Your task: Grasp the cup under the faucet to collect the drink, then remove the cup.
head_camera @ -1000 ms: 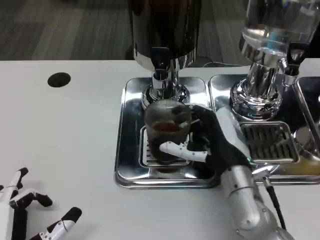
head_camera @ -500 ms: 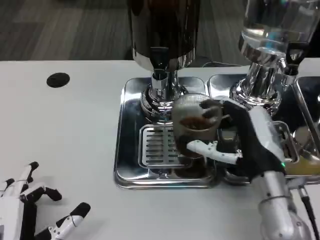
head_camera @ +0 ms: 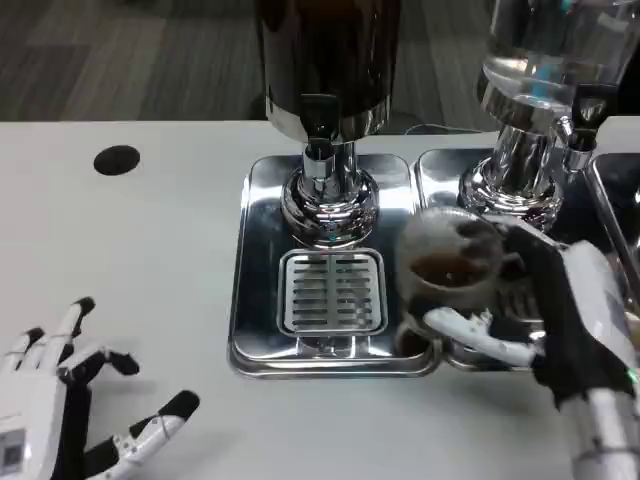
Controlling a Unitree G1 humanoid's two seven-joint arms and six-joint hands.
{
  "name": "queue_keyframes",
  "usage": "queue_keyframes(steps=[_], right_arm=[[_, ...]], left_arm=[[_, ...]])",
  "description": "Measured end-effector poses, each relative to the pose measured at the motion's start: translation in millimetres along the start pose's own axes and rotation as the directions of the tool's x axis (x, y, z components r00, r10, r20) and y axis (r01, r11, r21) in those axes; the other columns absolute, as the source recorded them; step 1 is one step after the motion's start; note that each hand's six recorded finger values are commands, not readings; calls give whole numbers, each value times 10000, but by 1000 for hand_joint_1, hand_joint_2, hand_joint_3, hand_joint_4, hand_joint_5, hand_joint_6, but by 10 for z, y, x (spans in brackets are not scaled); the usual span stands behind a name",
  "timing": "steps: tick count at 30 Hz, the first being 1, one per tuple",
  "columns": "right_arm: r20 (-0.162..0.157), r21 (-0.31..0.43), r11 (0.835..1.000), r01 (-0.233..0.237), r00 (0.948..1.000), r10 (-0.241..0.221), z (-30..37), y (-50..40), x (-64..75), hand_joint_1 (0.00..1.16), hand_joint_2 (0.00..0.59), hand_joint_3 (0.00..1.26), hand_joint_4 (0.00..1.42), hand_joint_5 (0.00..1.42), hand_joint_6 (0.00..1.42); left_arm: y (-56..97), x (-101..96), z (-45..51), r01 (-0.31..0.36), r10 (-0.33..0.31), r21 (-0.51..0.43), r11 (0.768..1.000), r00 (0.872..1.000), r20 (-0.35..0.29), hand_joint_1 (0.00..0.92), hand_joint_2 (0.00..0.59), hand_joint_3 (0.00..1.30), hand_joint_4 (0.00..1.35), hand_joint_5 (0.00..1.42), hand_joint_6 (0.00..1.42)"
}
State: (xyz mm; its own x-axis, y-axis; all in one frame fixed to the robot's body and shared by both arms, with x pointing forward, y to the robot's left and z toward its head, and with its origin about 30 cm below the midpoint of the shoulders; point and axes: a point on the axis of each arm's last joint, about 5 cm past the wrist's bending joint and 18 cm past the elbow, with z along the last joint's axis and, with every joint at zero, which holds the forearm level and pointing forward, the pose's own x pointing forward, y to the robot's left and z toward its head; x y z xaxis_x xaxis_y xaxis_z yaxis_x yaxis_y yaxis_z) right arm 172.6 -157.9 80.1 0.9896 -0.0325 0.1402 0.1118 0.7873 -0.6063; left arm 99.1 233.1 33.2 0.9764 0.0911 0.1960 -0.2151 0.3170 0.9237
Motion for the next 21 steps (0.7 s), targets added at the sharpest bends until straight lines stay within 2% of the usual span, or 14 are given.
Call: queue_keyframes(steps=[5, 9, 13, 18, 21], right_arm=[[-365, -192, 9997, 180, 9992, -187, -49, -42, -168, 825, 192, 654, 734, 635, 455], [-494, -112, 9996, 274, 9984, -279, -54, -40, -243, 825, 192, 654, 734, 635, 456], [-715, -70, 9997, 224, 9972, -229, -90, -26, -349, 825, 192, 654, 734, 635, 456], [-787, 2, 9999, 168, 9968, -167, -122, -3, -479, 822, 197, 644, 734, 635, 458], [-754, -96, 9999, 75, 9971, -82, -152, 45, -556, 820, 199, 640, 730, 635, 458]], left_arm=[[-1, 58, 55, -109, 113, -144, 9998, 9995, 287, 0, 108, 623, 117, 231, 163], [-12, 55, 78, -14, 21, -191, 9998, 9993, 380, 0, 108, 620, 117, 231, 163], [-17, 53, 82, 28, -22, -172, 9998, 9994, 358, 0, 107, 619, 117, 231, 163], [-24, 50, 91, 81, -73, -193, 9998, 9992, 384, 0, 107, 618, 117, 231, 163], [-33, 44, 101, 136, -127, -212, 9997, 9991, 412, 0, 107, 618, 117, 231, 163]])
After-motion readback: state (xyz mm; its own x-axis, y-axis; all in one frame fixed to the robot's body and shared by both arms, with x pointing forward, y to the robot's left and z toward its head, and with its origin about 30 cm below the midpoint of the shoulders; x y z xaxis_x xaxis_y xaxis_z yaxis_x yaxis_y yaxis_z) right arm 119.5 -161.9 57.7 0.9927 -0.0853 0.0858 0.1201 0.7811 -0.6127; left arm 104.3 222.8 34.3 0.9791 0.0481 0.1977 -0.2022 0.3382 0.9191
